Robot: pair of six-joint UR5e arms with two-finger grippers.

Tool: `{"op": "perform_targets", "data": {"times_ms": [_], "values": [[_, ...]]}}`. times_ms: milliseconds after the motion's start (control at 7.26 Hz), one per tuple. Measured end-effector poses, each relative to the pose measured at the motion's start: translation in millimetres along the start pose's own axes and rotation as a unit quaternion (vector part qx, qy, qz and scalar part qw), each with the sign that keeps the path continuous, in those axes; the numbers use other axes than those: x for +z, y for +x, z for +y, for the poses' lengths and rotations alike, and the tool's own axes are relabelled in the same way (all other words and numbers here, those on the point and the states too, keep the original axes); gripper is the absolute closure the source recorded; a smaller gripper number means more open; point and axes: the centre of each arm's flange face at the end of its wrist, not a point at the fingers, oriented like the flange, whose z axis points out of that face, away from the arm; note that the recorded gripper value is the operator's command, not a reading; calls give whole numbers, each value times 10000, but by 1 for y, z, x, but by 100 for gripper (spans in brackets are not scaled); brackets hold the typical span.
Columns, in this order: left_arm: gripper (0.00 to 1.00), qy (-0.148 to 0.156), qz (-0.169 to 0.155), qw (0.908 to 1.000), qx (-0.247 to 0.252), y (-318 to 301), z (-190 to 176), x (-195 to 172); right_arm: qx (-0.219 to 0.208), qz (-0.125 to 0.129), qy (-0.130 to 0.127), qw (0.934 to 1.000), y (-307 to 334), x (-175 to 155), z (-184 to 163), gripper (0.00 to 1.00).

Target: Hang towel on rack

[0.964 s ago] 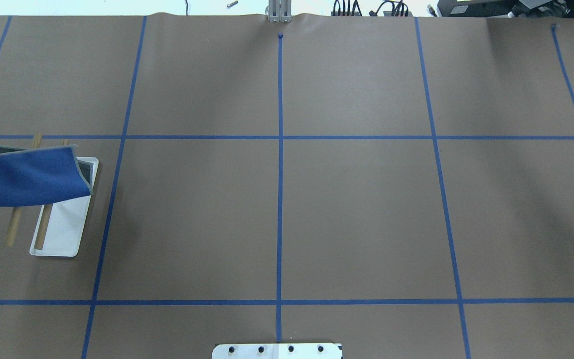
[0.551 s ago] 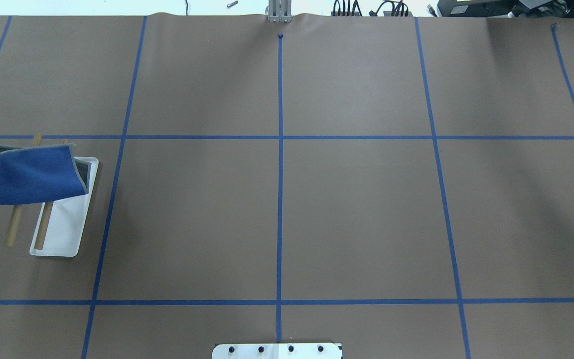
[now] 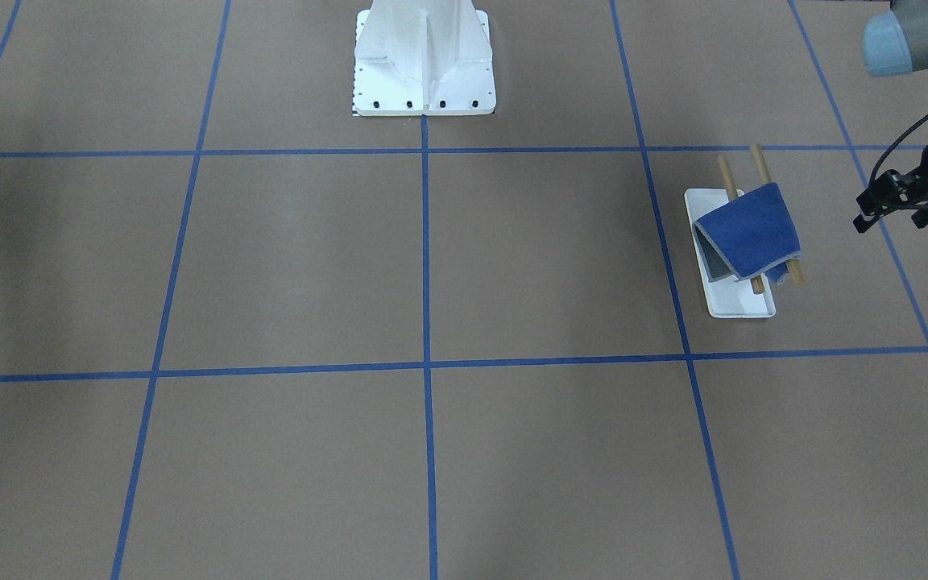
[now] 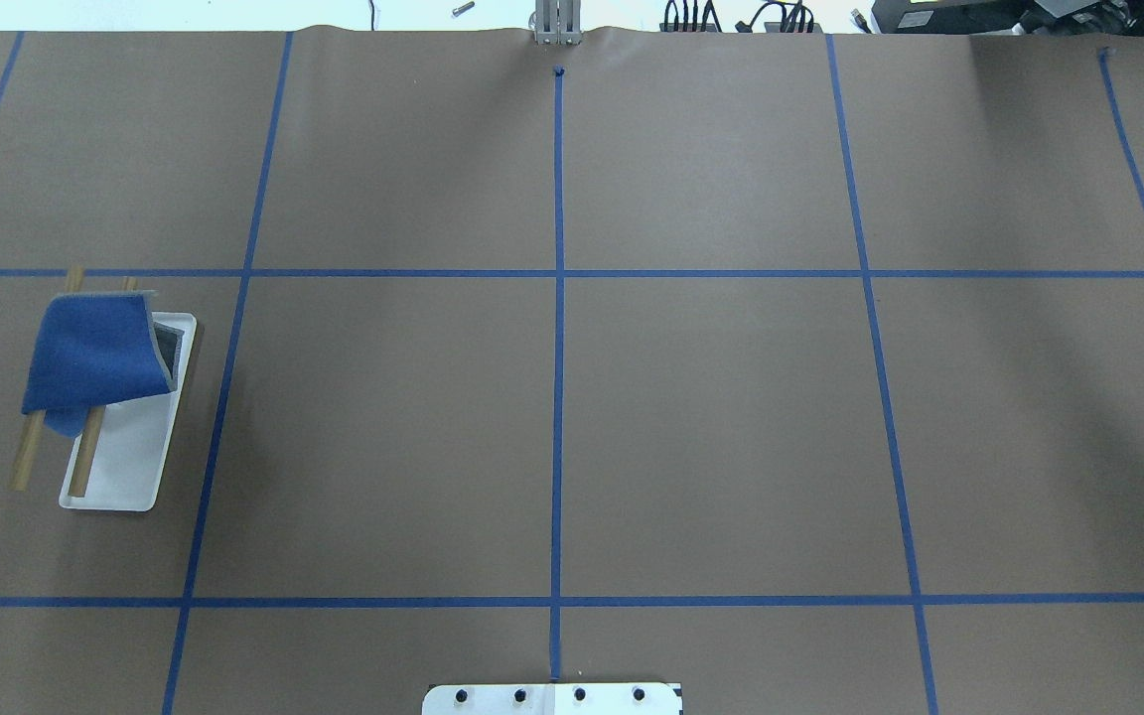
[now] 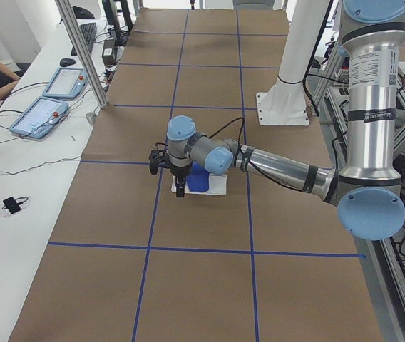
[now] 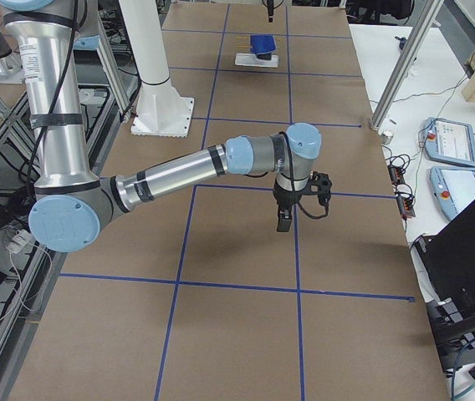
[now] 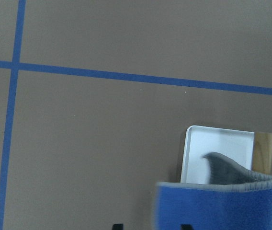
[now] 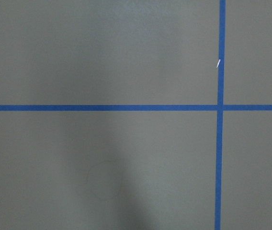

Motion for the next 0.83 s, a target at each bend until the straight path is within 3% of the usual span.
{"op": "perform_targets", "data": {"times_ms": [413, 826], "values": [[1, 246, -240, 9974, 632, -85, -20, -22, 195, 18, 45, 9998, 50, 23, -10, 0], [1, 228, -241, 9953, 913, -130, -17, -6, 210, 2, 155, 9997, 88, 41, -9, 0]]}}
